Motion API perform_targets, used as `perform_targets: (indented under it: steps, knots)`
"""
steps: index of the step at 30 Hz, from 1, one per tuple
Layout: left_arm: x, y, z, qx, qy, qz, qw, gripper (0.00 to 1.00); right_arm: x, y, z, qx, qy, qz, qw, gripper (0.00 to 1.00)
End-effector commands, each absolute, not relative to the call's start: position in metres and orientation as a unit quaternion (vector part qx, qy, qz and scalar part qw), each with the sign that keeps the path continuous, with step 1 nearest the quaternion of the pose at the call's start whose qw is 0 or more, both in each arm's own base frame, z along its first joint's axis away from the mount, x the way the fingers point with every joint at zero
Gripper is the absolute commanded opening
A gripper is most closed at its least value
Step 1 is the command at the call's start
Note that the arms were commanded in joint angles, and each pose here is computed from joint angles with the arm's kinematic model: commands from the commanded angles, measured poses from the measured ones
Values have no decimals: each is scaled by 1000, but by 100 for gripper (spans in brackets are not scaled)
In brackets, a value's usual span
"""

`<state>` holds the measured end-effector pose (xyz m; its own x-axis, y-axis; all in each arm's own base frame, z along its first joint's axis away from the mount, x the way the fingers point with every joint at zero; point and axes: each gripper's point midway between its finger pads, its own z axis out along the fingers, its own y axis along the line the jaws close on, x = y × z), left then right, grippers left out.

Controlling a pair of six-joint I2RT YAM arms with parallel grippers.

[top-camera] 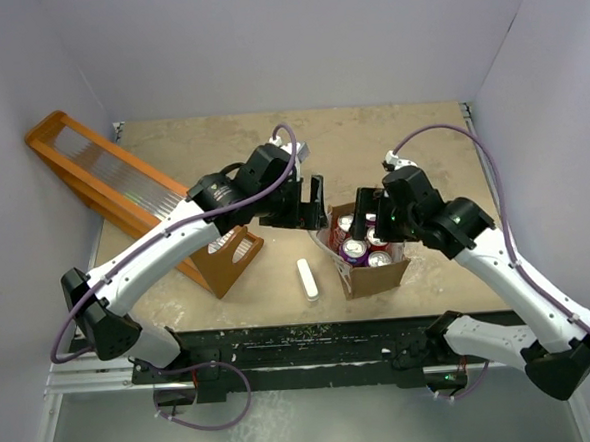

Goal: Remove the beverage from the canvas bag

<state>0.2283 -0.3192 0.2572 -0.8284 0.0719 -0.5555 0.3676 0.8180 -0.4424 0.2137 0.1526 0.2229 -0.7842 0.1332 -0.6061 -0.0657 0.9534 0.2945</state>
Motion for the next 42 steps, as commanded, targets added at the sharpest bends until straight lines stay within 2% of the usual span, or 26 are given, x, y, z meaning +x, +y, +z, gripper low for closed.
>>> perform_targets:
  steps: [1, 6, 12, 21, 23, 26, 34, 42]
  knots:
    - [238, -324, 243, 101, 923, -260, 267, 89, 235, 154, 214, 19, 929, 125, 349, 94]
    - [243, -333, 220, 103, 936, -241, 236, 72, 245, 164, 197, -11, 935, 118, 335, 83]
    - [244, -325, 210, 95, 942, -218, 236, 53, 261, 161, 185, -47, 936, 74, 341, 78]
    - [239, -331, 208, 86, 937, -245, 232, 25, 281, 185, 173, -45, 932, 104, 343, 64]
    - [241, -329, 207, 102, 937, -239, 235, 19, 284, 188, 165, -43, 936, 103, 335, 65]
    - [241, -325, 205, 103, 942, -230, 220, 7, 288, 185, 155, -26, 945, 80, 316, 72]
    - [244, -326, 210, 117, 934, -264, 211, 0, 288, 167, 141, 87, 955, 24, 284, 72]
    - [244, -334, 210, 144, 925, -285, 204, 0, 278, 181, 111, 138, 963, 43, 229, 70]
